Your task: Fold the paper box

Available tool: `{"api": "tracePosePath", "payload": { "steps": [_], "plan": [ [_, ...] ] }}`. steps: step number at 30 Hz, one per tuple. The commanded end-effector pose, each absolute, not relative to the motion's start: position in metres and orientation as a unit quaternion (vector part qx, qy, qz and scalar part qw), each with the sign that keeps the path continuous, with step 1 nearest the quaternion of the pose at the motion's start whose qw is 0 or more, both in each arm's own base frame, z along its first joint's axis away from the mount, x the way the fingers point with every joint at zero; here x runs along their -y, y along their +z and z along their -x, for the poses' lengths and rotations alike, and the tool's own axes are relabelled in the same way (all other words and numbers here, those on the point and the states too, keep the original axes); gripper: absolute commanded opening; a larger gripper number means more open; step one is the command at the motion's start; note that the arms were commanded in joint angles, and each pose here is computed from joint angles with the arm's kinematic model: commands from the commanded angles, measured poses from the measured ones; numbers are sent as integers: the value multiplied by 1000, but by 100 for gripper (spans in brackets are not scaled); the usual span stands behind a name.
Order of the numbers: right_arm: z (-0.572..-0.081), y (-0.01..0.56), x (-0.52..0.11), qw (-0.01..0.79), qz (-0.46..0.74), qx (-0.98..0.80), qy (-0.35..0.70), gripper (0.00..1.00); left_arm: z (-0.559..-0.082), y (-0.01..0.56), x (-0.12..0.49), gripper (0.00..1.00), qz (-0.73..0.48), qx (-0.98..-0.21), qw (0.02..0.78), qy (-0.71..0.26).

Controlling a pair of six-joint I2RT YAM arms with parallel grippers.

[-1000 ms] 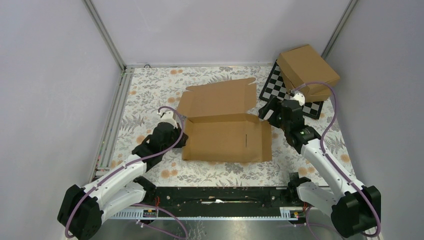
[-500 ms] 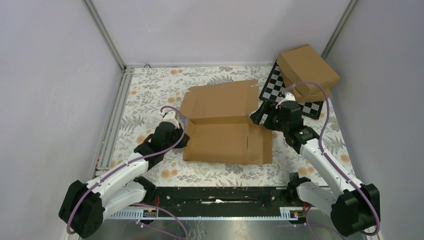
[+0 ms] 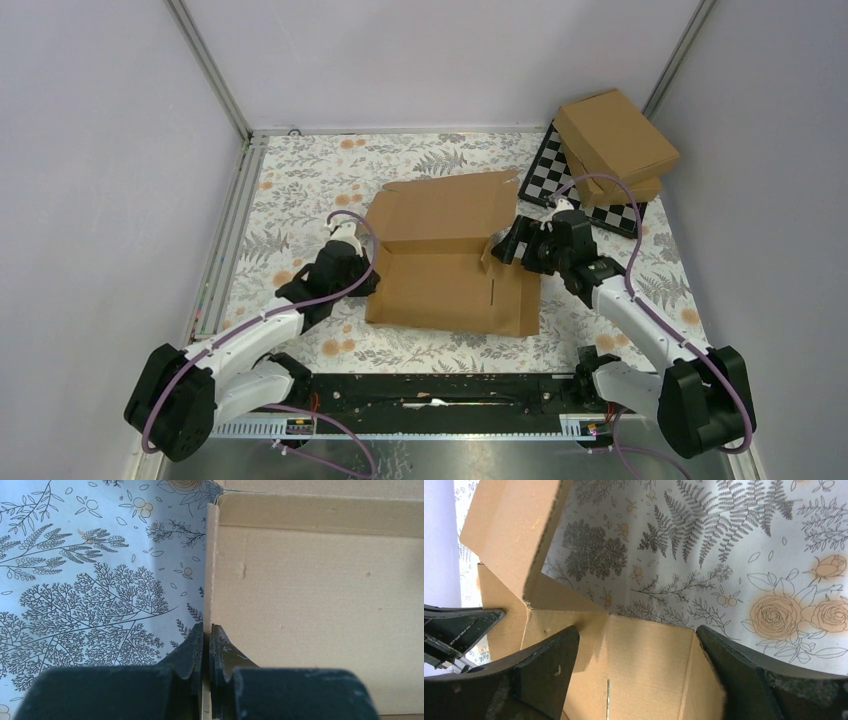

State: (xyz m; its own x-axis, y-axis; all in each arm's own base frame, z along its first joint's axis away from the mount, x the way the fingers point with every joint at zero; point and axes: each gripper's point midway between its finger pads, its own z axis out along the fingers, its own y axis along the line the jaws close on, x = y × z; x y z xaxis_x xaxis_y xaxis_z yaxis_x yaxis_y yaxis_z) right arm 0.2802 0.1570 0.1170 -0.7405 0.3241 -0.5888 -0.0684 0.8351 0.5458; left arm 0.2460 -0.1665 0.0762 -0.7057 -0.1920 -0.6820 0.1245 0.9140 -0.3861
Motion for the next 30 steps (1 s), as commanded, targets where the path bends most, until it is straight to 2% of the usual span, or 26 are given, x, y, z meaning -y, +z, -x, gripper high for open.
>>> {"api": "tracePosePath", "payload": {
  "steps": [1, 3, 15, 30],
  "plan": [
    [-267, 112, -172, 326, -61, -889, 315, 95, -273, 117, 182, 0, 29, -866, 438, -240],
    [-266, 108, -167, 324, -70, -893, 303, 99, -275, 115, 179, 0, 30, -868, 438, -231],
    [-261, 103, -119, 373, -110, -901, 195, 100, -278, 111, 156, 0, 66, -873, 448, -179],
    [-218, 73, -127, 309, -104, -916, 233, 100, -284, 110, 136, 0, 162, -870, 444, -142]
  ]
}}
